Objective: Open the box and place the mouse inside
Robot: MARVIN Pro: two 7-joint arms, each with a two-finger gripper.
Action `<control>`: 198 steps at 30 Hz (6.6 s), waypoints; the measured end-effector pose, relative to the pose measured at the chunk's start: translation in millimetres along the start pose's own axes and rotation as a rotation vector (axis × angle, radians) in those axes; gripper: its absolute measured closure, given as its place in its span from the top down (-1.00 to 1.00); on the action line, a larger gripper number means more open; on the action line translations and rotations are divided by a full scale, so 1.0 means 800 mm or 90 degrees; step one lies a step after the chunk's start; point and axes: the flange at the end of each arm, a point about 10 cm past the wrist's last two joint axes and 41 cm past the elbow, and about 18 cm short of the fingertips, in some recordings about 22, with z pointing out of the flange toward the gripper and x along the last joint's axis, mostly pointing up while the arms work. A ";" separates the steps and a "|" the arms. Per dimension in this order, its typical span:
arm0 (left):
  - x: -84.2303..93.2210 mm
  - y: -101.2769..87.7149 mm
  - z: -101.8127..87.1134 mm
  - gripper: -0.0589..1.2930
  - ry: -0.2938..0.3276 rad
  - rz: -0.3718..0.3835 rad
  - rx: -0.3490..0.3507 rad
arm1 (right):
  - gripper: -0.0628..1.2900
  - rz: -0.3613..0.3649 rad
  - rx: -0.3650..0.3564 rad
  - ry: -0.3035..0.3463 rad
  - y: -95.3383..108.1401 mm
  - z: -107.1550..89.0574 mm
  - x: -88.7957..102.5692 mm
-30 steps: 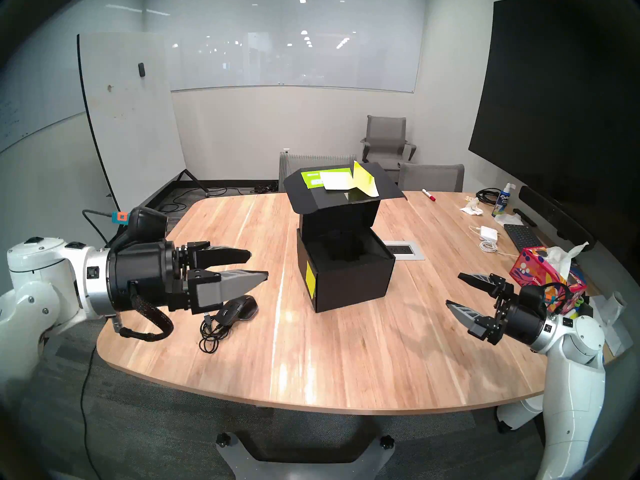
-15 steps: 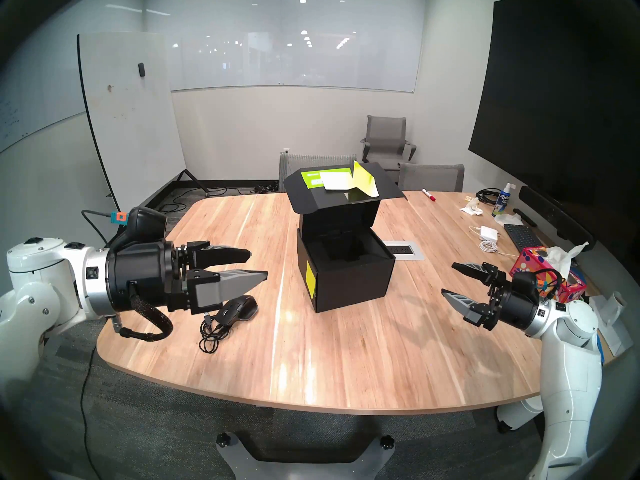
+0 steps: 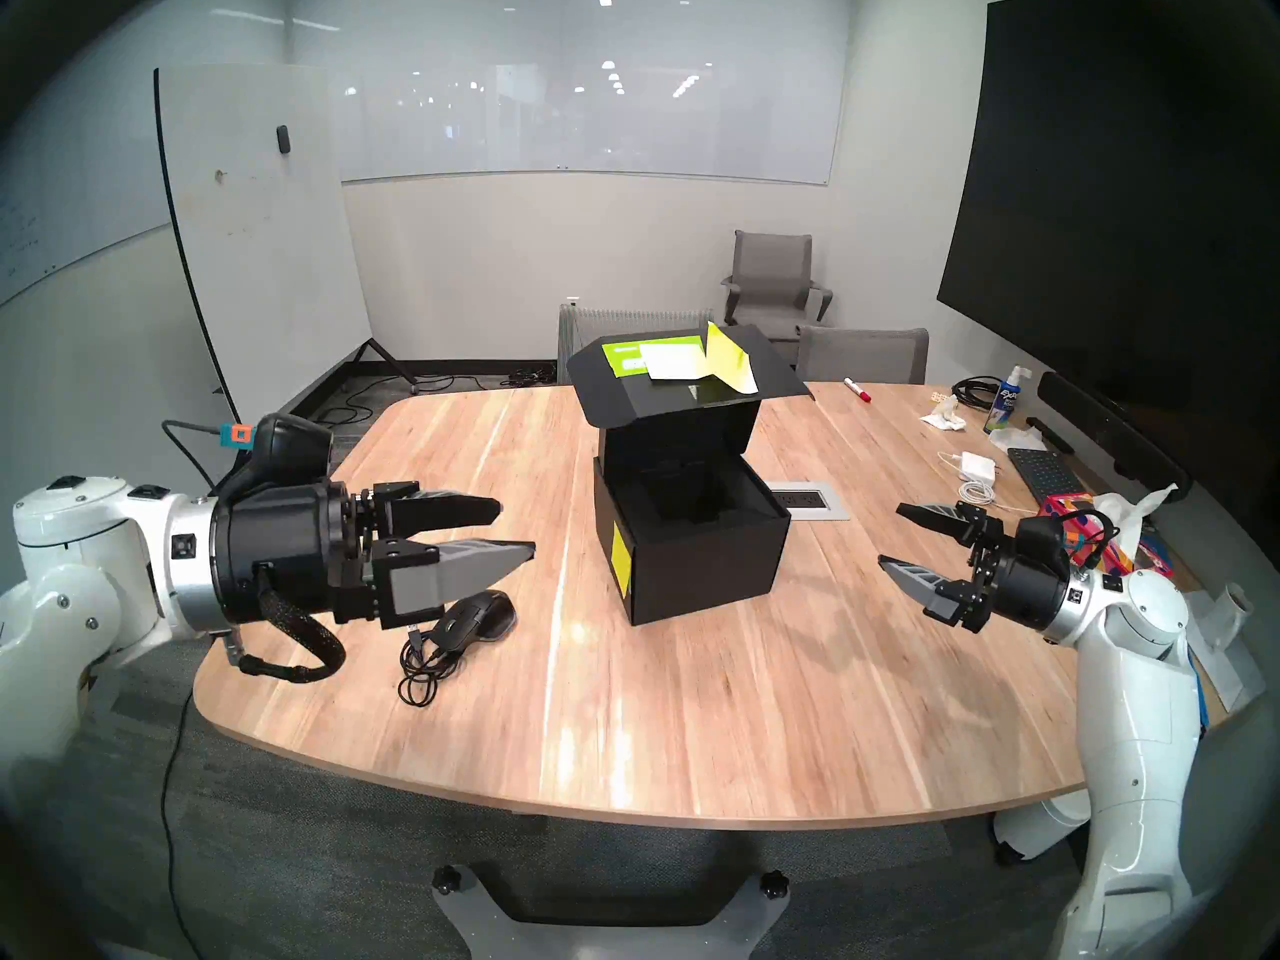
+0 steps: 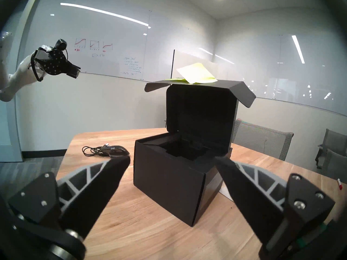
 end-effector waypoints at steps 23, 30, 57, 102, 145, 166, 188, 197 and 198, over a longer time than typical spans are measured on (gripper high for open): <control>-0.001 0.000 0.000 0.96 0.003 0.001 -0.001 | 0.91 0.017 0.014 0.004 0.048 0.033 -0.014; -0.001 0.000 -0.001 0.96 0.004 0.002 -0.002 | 0.91 0.014 0.014 0.007 0.061 0.042 -0.014; -0.001 0.000 -0.001 0.96 0.007 0.003 -0.003 | 0.91 -0.004 0.007 0.022 0.097 0.061 -0.016; -0.002 0.000 -0.001 0.96 0.011 0.005 -0.004 | 0.91 -0.022 0.044 0.054 0.113 0.128 -0.013; -0.002 0.000 -0.001 0.96 0.014 0.007 -0.005 | 0.91 -0.059 0.064 0.073 0.140 0.181 0.026; -0.003 0.000 -0.001 0.96 0.015 0.008 -0.005 | 0.91 -0.086 0.072 0.071 0.158 0.193 0.066; -0.003 0.000 -0.001 0.97 0.015 0.009 -0.005 | 0.91 -0.060 0.058 0.056 0.177 0.190 0.083; -0.003 0.000 -0.001 0.97 0.016 0.010 -0.005 | 0.91 -0.053 0.052 0.051 0.182 0.189 0.089; -0.003 0.000 -0.001 0.97 0.016 0.010 -0.005 | 0.91 -0.053 0.052 0.051 0.182 0.189 0.089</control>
